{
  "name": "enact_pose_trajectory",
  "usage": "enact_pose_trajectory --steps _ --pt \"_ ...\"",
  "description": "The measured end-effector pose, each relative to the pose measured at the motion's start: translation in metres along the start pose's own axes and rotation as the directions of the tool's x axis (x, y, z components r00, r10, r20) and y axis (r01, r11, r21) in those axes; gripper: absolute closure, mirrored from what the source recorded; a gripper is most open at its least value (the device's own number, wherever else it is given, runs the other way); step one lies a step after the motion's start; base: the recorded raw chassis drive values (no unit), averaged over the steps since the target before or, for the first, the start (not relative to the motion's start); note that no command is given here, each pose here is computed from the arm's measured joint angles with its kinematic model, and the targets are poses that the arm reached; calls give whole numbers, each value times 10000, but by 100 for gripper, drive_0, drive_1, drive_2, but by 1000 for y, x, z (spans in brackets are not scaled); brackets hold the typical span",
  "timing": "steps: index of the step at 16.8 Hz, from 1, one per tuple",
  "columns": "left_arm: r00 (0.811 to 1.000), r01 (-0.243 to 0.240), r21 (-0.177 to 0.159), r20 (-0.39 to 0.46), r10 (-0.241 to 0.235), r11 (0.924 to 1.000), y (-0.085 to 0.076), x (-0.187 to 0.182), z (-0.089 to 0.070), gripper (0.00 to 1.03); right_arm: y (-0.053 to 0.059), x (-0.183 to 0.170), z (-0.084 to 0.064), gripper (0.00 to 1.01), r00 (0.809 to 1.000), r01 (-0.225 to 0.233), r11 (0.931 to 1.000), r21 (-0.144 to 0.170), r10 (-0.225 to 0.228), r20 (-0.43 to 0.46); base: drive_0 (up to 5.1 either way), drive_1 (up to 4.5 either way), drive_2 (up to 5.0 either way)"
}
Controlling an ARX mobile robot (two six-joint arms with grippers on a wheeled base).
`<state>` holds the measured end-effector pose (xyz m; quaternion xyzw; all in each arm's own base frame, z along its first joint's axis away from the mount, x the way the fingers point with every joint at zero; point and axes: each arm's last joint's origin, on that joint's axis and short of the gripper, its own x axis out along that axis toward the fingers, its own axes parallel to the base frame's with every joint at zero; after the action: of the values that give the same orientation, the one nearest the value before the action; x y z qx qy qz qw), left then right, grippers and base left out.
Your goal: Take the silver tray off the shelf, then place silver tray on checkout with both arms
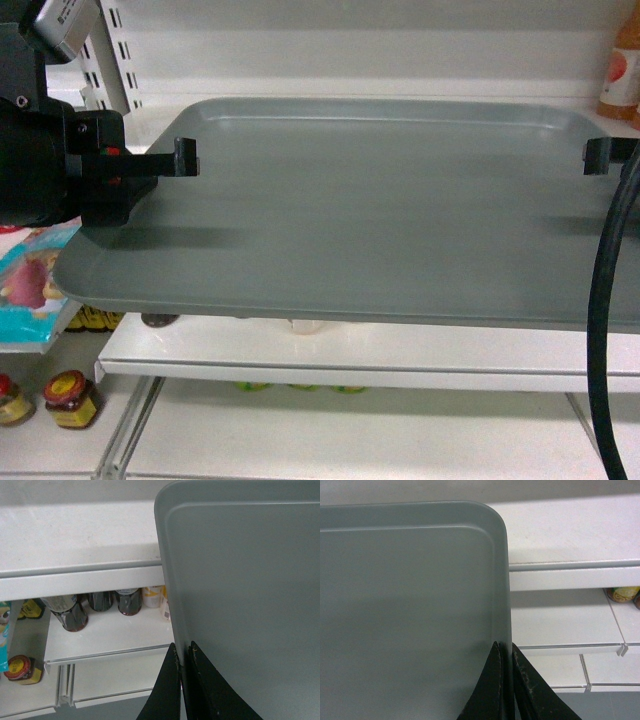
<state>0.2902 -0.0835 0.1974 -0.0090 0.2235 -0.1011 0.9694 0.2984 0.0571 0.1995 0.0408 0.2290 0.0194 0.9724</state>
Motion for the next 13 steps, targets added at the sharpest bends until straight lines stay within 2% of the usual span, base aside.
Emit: enact_pose_trajectory --steps 13 --pt "10000 -11 41 -41 12 10000 0 0 0 100 0 0 -1 98 10000 6 10000 -7 -6 -56 10 -414 435"
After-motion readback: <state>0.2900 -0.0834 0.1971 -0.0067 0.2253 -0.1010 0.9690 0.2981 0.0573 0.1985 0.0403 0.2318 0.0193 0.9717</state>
